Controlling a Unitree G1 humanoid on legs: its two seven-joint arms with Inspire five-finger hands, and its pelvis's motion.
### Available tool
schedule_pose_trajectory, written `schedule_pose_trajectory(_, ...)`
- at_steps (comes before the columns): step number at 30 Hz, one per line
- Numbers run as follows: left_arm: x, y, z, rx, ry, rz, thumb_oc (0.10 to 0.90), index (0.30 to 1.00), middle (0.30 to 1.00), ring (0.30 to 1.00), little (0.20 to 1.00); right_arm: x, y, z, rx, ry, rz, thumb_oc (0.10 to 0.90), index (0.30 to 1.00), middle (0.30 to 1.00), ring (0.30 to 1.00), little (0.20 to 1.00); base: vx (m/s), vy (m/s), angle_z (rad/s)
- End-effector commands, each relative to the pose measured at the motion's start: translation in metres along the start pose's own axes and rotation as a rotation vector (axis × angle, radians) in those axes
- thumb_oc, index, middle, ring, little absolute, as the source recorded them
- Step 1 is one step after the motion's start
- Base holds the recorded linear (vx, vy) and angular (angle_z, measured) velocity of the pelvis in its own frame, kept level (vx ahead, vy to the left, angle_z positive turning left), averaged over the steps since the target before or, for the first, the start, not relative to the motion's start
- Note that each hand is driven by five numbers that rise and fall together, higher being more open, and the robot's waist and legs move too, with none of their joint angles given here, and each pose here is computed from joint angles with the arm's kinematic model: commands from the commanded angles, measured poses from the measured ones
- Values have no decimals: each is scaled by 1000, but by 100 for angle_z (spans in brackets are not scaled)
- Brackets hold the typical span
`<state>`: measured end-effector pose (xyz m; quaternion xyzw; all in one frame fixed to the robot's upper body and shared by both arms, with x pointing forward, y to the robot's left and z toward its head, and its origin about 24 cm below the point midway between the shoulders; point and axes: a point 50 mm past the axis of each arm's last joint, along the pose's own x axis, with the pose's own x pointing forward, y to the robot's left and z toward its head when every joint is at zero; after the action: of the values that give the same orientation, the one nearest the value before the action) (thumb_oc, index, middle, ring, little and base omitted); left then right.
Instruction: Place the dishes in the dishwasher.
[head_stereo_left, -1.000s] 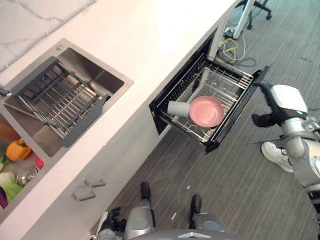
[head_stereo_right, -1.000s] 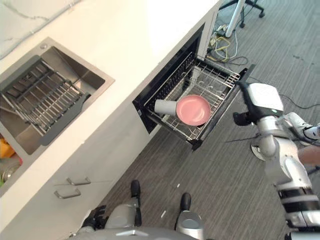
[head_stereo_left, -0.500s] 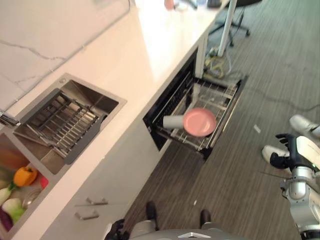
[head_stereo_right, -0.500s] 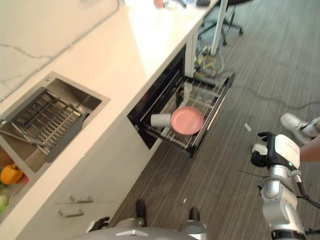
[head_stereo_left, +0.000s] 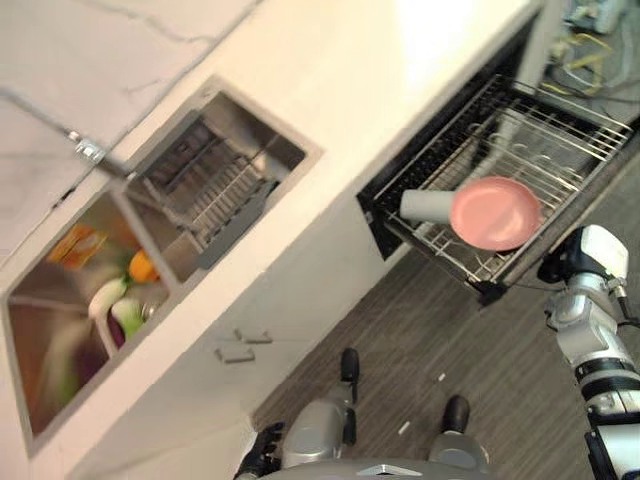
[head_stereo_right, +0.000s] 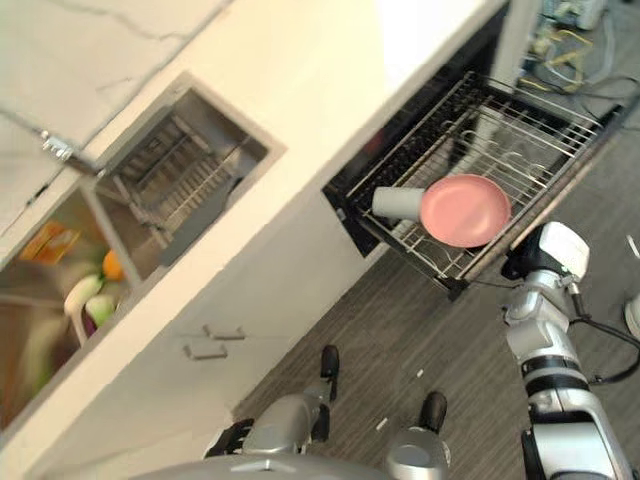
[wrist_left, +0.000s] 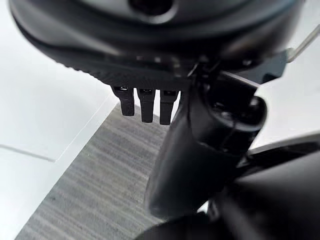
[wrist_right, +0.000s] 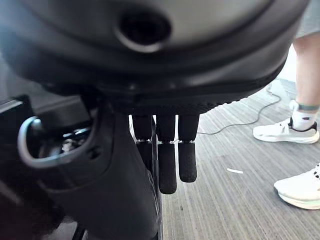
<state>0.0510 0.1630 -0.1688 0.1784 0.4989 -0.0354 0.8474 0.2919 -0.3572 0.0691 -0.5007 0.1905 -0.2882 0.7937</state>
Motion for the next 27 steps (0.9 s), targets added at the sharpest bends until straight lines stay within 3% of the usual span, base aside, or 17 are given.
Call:
schedule_pose_trajectory(1,9,10,17,108,-63,6,800,900,900,900,900,12,-76,109,149,-399,-282,400,300,300,300,300,49,-17,57)
schedule_pose_trajectory(5,9,11,17,155,-64,1,800,900,900,900,900,19,-76,149,166,-446,-275,400,300,300,300,300,54,-22,57)
schedule_pose_trajectory(6,9,13,14,173,-52,-4,800,900,900,900,900,14,-65,168,190,-505,-205,400,300,300,300,300,50,-28,51)
schedule_pose_trajectory(10,10,20,10,131,-20,17,800,900,900,900,900,11,-37,168,233,-510,-90,400,300,300,300,300,59,-23,28)
schedule_pose_trajectory(12,11,25,10,80,-10,38,800,900,900,900,900,8,-21,161,263,-497,-55,775,862,862,862,862,77,-28,42)
schedule_pose_trajectory(13,13,30,12,4,3,51,800,900,900,900,900,-3,7,153,244,-504,8,800,900,900,900,900,59,-22,17)
schedule_pose_trajectory(15,13,30,12,4,3,51,800,900,900,900,900,-3,7,153,244,-504,8,800,900,900,900,900,50,-19,20)
schedule_pose_trajectory(16,12,28,7,-118,46,-4,800,900,900,900,900,-9,22,144,221,-498,61,800,900,900,900,900,85,-23,33)
schedule_pose_trajectory(17,14,35,11,-346,44,-35,800,900,900,900,900,-31,69,101,185,-417,201,800,900,900,900,900,85,-23,33)
schedule_pose_trajectory(19,14,40,10,-323,48,-21,800,900,900,900,900,-39,82,85,181,-379,238,800,900,900,900,900,56,-2,1)
schedule_pose_trajectory(20,15,43,9,-374,68,4,800,900,900,900,900,-70,121,39,152,-269,363,800,900,900,900,900,77,-4,-7)
schedule_pose_trajectory(22,15,42,7,-384,83,9,800,900,900,900,900,-83,133,17,137,-215,403,800,900,900,900,900,62,-16,-3)
schedule_pose_trajectory(23,15,41,3,-406,112,16,800,900,900,900,900,-122,162,-33,73,-72,534,800,900,900,900,900,38,7,-12)
schedule_pose_trajectory(24,15,38,5,-403,108,11,800,900,900,900,900,-147,173,-68,23,45,610,800,900,900,900,900,71,28,-35)
schedule_pose_trajectory(25,16,33,10,-415,87,2,800,900,900,900,900,-192,178,-123,-84,218,700,800,900,900,900,900,45,56,-72)
schedule_pose_trajectory(26,16,30,12,-433,80,-4,800,900,900,900,900,-211,177,-144,-74,327,720,800,900,900,900,900,44,28,-55)
schedule_pose_trajectory(27,16,30,12,-433,80,-4,800,900,900,900,900,-211,177,-144,-74,327,720,800,900,900,900,900,17,31,-57)
